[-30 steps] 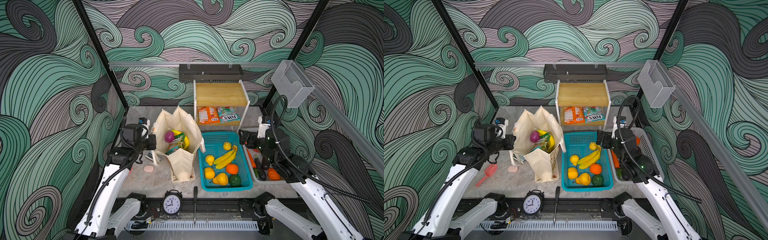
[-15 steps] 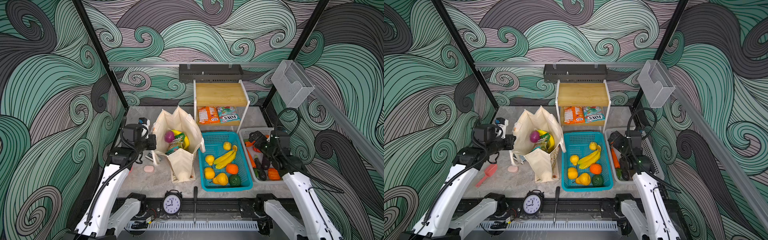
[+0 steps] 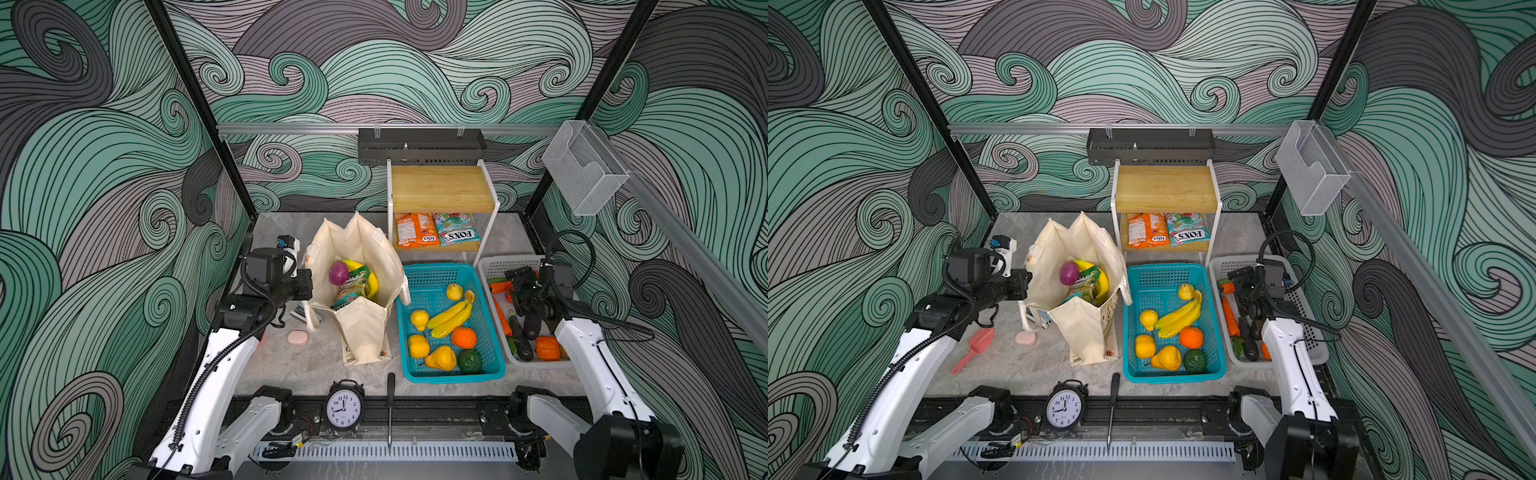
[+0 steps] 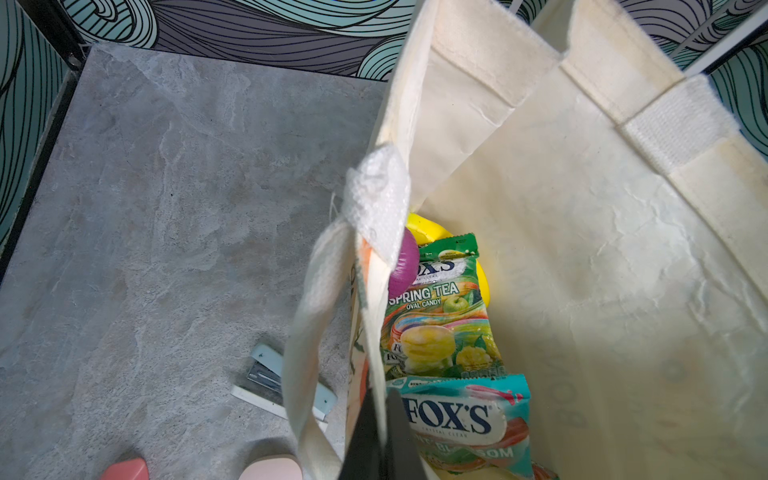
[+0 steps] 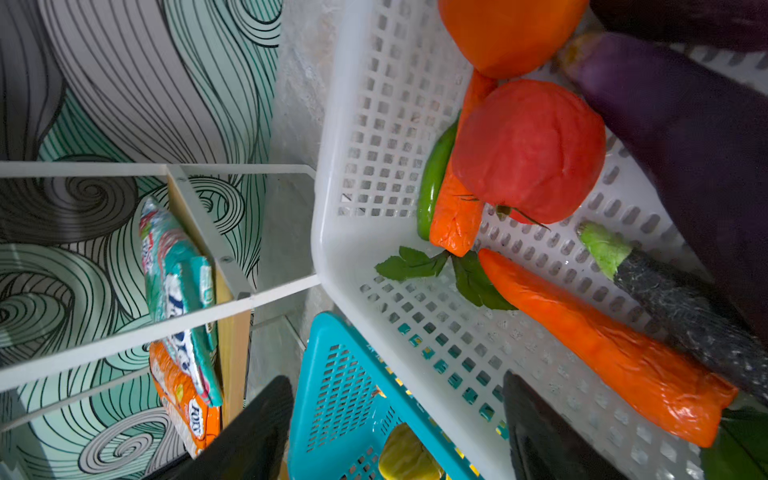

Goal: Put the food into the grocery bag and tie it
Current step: 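Lower the right gripper into the white basket beside the red tomato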

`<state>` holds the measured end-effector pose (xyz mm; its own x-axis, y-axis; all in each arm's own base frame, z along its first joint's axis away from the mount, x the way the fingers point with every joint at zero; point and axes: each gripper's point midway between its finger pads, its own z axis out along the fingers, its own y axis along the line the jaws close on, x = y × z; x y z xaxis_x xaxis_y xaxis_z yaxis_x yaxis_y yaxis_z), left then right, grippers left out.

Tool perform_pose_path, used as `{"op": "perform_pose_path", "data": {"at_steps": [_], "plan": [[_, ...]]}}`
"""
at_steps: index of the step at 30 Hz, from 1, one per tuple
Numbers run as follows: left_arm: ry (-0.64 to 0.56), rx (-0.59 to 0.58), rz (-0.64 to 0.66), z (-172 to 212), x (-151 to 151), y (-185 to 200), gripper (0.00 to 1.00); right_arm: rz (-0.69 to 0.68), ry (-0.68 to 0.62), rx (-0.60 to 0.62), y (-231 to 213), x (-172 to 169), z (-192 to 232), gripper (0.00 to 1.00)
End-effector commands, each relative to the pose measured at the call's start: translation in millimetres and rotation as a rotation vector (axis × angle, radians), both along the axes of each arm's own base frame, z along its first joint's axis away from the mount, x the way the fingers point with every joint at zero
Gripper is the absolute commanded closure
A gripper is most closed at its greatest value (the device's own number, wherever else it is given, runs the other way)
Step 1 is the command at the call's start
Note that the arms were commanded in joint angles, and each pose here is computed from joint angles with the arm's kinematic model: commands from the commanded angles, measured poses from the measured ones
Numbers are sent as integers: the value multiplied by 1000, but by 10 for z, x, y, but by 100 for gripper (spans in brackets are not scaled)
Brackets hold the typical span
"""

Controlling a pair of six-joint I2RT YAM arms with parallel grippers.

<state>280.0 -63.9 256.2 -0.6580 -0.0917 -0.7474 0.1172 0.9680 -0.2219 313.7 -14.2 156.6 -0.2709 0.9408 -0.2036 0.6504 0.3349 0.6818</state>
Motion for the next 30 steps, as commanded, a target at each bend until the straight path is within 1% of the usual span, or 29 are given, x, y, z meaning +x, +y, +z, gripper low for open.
{"op": "perform_pose_path", "data": {"at_steps": [1, 7, 13, 20, 22, 24, 26, 30], "plan": [[20, 0, -5, -41, -41, 7, 100, -37, -37, 55, -13, 99, -22, 21], [20, 4, -3, -47, -37, 12, 100, -43, 39, 132, -19, 196, -333, 21], [32, 6, -4, -75, -25, 10, 100, -35, 75, 142, -27, 310, -493, 19], [32, 7, -2, -81, -22, 13, 100, -42, 128, 182, -9, 389, -707, 17], [32, 12, 3, -81, -19, 27, 100, -43, 133, 181, -15, 409, -728, 23], [33, 11, 2, -79, -21, 25, 100, -42, 132, 164, -38, 436, -729, 25], [30, 12, 3, -75, -21, 27, 100, -55, 145, 137, -87, 433, -732, 30], [34, 13, 5, -82, -19, 32, 100, -83, 165, 78, -170, 417, -727, 33]]}}
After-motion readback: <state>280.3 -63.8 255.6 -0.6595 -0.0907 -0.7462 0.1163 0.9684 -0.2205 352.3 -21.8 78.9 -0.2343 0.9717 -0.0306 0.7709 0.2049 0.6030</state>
